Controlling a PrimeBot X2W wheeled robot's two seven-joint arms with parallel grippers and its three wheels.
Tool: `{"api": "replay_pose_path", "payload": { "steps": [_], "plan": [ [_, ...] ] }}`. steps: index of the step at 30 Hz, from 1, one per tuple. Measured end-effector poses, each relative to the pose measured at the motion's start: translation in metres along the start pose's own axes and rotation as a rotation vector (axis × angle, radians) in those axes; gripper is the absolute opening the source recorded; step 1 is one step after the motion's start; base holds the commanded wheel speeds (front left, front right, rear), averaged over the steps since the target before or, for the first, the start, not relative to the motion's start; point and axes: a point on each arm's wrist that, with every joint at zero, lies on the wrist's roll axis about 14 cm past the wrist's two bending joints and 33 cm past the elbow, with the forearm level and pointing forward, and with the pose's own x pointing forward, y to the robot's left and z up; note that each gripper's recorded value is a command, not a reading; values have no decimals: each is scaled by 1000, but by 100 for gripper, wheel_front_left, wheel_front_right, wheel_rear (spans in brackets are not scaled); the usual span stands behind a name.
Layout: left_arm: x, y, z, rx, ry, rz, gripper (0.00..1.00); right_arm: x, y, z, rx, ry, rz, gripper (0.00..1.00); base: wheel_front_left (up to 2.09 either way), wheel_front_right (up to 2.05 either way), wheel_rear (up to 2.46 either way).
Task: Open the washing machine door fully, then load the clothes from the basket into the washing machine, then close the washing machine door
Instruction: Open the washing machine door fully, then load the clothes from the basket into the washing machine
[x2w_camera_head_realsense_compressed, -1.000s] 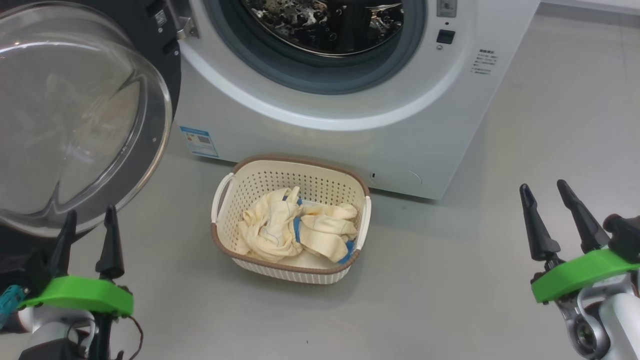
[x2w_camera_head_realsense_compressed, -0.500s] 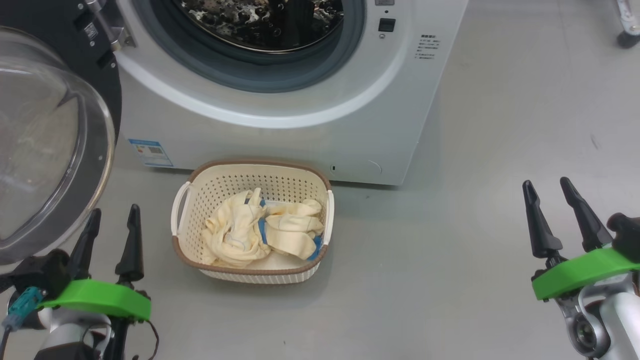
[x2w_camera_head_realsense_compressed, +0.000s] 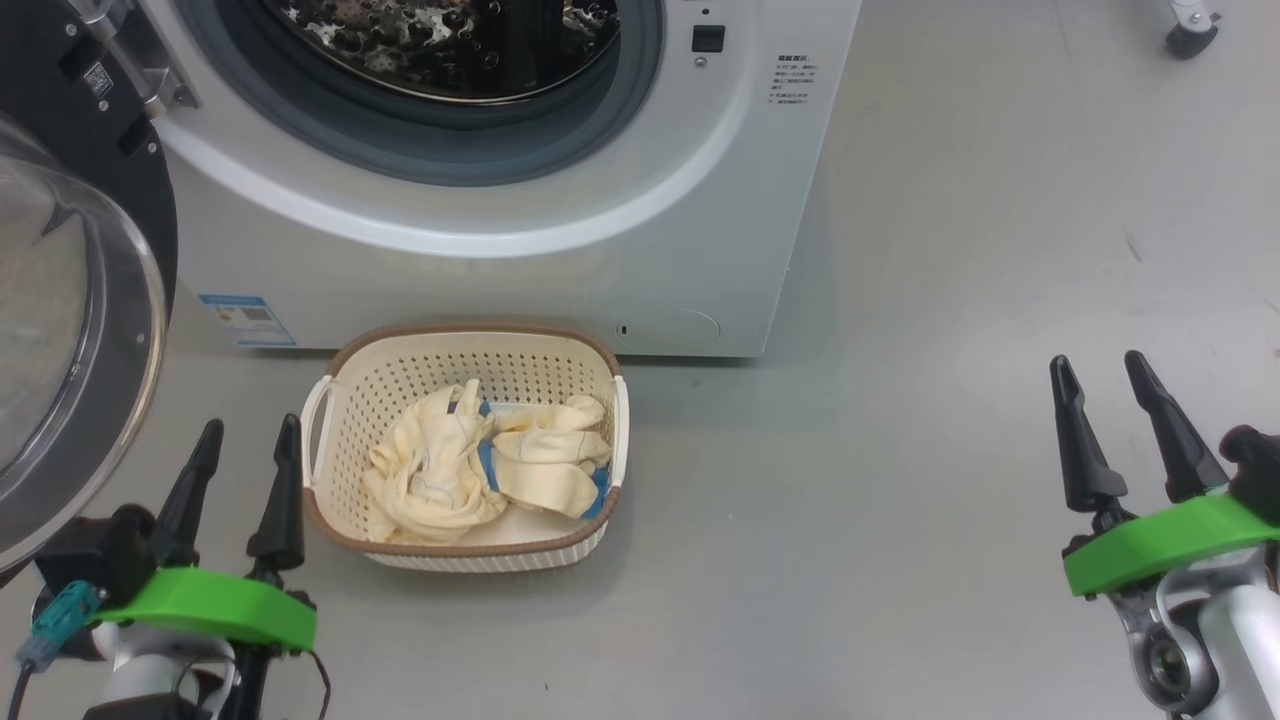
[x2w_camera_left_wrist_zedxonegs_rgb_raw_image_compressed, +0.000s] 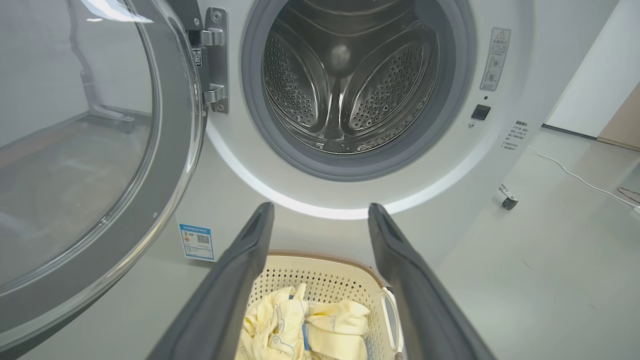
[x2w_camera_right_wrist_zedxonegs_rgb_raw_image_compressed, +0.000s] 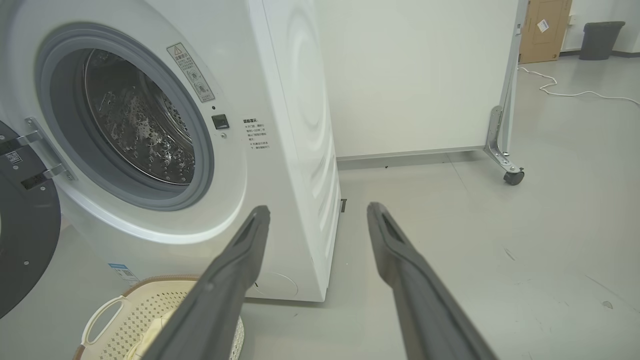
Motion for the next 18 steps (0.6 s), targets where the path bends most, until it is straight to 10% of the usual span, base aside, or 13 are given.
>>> {"api": "replay_pose_path", "payload": {
  "steps": [18],
  "plan": [
    [-4, 1, 2, -6, -5, 4, 100, 0, 3, 2, 6, -10, 5, 100, 0, 0, 0]
  ]
}}
